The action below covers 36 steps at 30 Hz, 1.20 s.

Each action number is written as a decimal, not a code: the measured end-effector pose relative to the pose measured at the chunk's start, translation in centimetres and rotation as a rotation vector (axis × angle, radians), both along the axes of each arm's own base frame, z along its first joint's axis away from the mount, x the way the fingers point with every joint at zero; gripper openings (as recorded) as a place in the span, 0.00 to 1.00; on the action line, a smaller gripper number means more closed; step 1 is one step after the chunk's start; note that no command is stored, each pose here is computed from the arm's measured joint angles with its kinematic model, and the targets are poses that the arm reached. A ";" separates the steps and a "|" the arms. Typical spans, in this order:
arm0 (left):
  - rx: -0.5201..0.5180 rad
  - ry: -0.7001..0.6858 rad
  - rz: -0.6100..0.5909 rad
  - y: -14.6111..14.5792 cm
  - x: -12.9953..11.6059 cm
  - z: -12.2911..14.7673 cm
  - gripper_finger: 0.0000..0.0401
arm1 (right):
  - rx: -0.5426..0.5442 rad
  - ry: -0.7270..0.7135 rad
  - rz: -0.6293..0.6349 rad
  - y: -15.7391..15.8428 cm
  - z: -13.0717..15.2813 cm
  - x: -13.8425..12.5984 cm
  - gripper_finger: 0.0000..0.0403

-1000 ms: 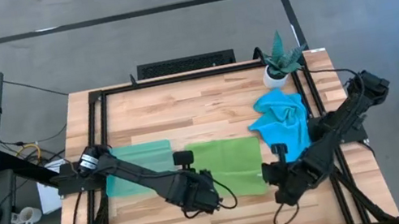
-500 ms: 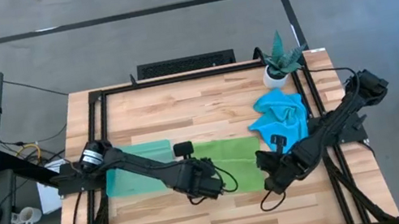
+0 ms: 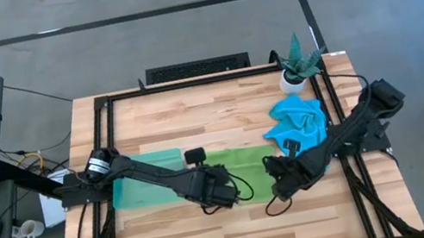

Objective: Roll microfiber towels into tight, uniform cylinder then place into a basket
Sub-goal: Fold the green towel

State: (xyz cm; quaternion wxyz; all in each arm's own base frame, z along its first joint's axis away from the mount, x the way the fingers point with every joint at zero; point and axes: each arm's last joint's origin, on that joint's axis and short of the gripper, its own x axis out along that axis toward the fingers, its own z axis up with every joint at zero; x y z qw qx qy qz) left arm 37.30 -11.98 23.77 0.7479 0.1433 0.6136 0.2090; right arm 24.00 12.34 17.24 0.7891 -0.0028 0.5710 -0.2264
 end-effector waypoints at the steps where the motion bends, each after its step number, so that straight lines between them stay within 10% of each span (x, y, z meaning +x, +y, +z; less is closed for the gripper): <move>1: 0.000 -0.012 0.001 0.0 0.1 0.0 0.00 | -0.002 0.004 -0.007 -0.1 -0.1 0.1 0.02; 36: 0.022 0.016 -0.002 1.5 0.1 -3.3 0.03 | -0.013 -0.015 -0.093 -1.6 -0.3 1.0 0.02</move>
